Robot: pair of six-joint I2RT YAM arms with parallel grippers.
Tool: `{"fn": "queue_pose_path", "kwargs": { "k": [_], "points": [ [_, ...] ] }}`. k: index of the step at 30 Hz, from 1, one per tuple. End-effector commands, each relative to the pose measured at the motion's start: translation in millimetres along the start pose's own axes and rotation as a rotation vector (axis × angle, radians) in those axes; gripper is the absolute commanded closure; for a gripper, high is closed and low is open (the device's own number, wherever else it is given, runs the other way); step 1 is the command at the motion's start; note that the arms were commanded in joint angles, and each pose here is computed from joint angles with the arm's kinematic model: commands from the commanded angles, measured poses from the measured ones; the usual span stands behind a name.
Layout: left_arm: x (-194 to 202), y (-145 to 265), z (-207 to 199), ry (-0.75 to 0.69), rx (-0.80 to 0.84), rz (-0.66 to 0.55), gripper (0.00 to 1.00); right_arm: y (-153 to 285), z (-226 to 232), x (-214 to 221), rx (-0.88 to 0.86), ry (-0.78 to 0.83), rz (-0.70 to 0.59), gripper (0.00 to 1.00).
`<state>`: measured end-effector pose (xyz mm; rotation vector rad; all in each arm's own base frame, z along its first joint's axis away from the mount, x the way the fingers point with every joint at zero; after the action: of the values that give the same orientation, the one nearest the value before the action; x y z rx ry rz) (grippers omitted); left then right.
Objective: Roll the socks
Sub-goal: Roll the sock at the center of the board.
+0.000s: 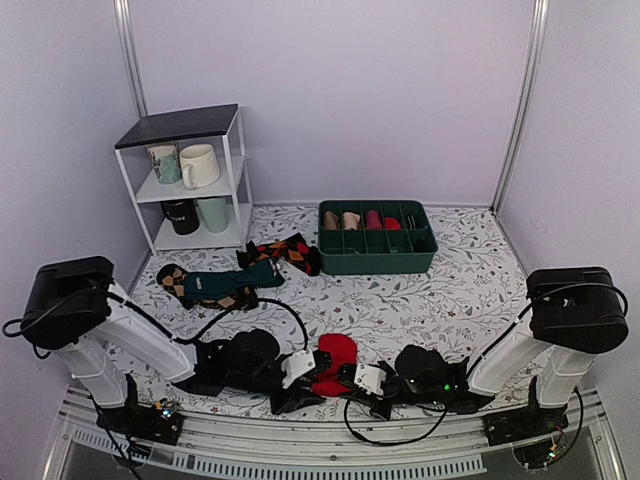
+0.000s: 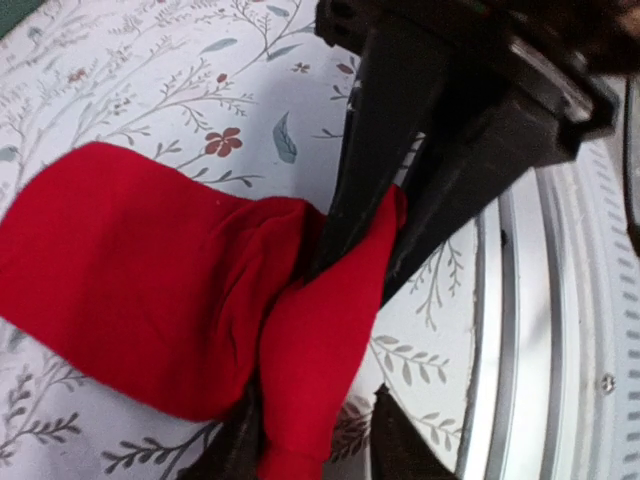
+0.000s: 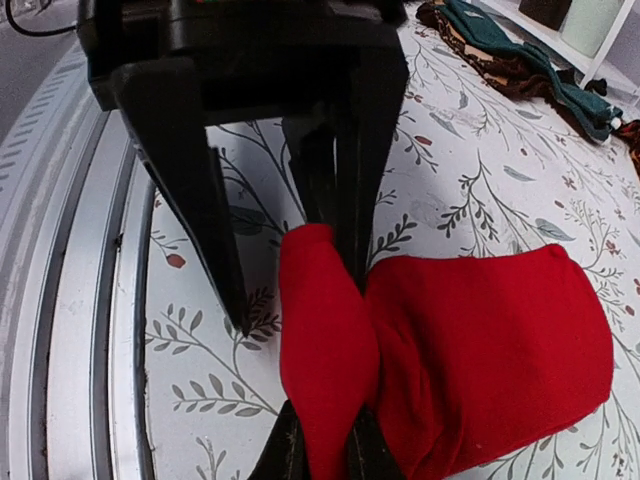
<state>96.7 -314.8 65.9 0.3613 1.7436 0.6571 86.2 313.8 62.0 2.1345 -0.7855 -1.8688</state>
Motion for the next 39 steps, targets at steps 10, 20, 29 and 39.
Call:
{"fn": "queue_pose_path", "kwargs": {
  "k": [10, 20, 29, 39],
  "points": [
    [-20.8, 67.6, -20.8, -0.408, -0.141, -0.247, 0.6, 1.3, 6.9, 51.7, -0.352, -0.523, 0.326, 0.96],
    [-13.1, 44.0, -27.0, -0.471, -0.113, -0.209, 0.6, -6.3, -0.3, 71.3, -0.428, -0.72, 0.436, 0.96],
    [-2.3, 16.4, -19.5, -0.511, -0.164, -0.132, 0.53, -4.5, -2.9, 79.2, -0.431, -0.751, 0.465, 0.95],
    [4.0, 4.2, -14.7, -0.486, -0.195, -0.062, 0.72, -3.9, -2.3, 80.5, -0.443, -0.76, 0.47, 0.96]
  ]
}}
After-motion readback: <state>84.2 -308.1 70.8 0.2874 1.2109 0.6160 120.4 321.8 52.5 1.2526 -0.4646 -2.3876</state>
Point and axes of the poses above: each gripper's point midway between its finger pads, its own y axis back along the fingers, its own z axis along the line the jaws close on, x = y × z, the point moved 8 cm from there along y, back along the fingers, and after that the axes turned 2 degrees about y, right-handed, at the moved point
